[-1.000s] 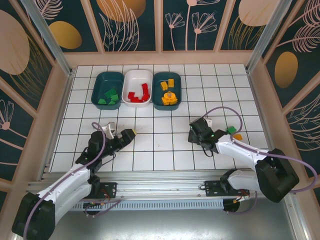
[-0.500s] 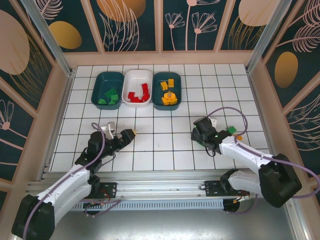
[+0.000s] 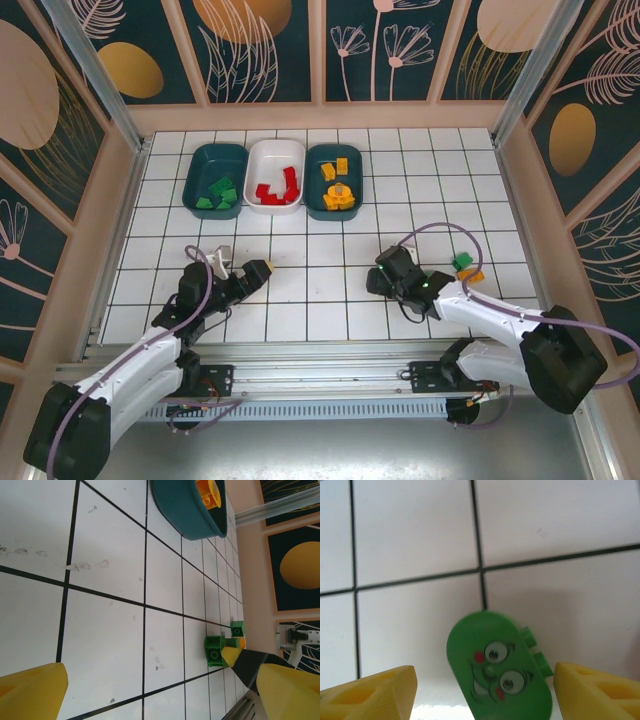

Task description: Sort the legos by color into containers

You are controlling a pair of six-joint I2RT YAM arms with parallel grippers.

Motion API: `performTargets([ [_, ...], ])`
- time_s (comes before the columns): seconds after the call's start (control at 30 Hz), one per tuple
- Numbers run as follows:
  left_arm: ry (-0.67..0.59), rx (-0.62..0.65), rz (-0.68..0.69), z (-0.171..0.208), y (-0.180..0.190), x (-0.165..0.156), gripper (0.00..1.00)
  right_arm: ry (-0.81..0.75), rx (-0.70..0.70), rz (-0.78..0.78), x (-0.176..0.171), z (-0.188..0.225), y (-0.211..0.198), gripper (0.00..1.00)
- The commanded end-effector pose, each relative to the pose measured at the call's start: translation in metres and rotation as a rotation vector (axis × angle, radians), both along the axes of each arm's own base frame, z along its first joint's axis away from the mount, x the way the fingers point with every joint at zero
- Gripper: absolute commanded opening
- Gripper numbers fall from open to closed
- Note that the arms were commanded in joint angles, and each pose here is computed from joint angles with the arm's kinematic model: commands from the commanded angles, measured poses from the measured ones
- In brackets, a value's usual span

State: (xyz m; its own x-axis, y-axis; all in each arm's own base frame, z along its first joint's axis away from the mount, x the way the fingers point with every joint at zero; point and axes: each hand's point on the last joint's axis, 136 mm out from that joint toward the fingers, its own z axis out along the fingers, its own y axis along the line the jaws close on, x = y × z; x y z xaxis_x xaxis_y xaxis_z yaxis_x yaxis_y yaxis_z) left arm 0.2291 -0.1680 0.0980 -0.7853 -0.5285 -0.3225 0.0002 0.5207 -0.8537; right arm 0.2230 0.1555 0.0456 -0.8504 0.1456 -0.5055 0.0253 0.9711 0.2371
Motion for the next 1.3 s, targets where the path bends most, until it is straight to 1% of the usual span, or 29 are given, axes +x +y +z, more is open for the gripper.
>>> performTargets([
  [0.0,-0.053,-0.007,-0.005,0.012,-0.003,0.006,0.96,0.087,0.036,-0.019,-0.016,-0.008,0.008,0.72],
  [0.07,-0.052,-0.005,-0.006,0.012,-0.003,0.005,0.97,0.089,0.031,-0.008,-0.018,-0.006,0.012,0.72],
  [0.2,-0.052,-0.006,-0.001,0.010,-0.001,0.004,0.97,0.049,-0.073,-0.083,-0.009,-0.003,-0.009,0.73],
  [0.33,-0.049,-0.005,0.001,0.008,0.000,0.003,0.97,0.060,-0.132,-0.060,0.001,-0.011,-0.004,0.73],
  [0.53,-0.018,0.001,0.021,0.001,0.003,0.000,0.98,0.063,-0.259,-0.041,0.021,-0.022,0.002,0.66],
  [0.63,0.008,0.003,0.086,-0.005,0.013,0.001,0.98,0.063,-0.276,-0.026,0.025,-0.026,0.006,0.58],
  [0.77,0.025,0.016,0.174,-0.013,0.027,0.001,0.99,0.034,-0.245,-0.006,0.031,-0.019,0.017,0.36],
  [0.83,0.023,0.035,0.210,-0.011,0.034,0.003,0.98,0.010,-0.218,0.004,0.035,-0.012,0.023,0.31],
  [0.9,0.017,0.068,0.241,-0.005,0.041,0.005,0.99,-0.019,-0.197,0.015,0.040,-0.001,0.031,0.29],
  [1.0,0.028,0.155,0.265,0.003,0.051,0.010,0.99,-0.080,-0.157,0.047,0.052,0.021,0.053,0.28],
  [1.07,0.056,0.199,0.290,0.002,0.062,0.014,0.99,-0.127,-0.108,0.075,0.065,0.040,0.077,0.28],
  [1.17,0.083,0.190,0.360,0.008,0.093,0.026,0.98,-0.202,0.001,0.162,0.082,0.066,0.131,0.28],
  [1.27,0.077,0.156,0.454,0.031,0.127,0.037,0.99,-0.262,0.081,0.265,0.096,0.084,0.197,0.28],
])
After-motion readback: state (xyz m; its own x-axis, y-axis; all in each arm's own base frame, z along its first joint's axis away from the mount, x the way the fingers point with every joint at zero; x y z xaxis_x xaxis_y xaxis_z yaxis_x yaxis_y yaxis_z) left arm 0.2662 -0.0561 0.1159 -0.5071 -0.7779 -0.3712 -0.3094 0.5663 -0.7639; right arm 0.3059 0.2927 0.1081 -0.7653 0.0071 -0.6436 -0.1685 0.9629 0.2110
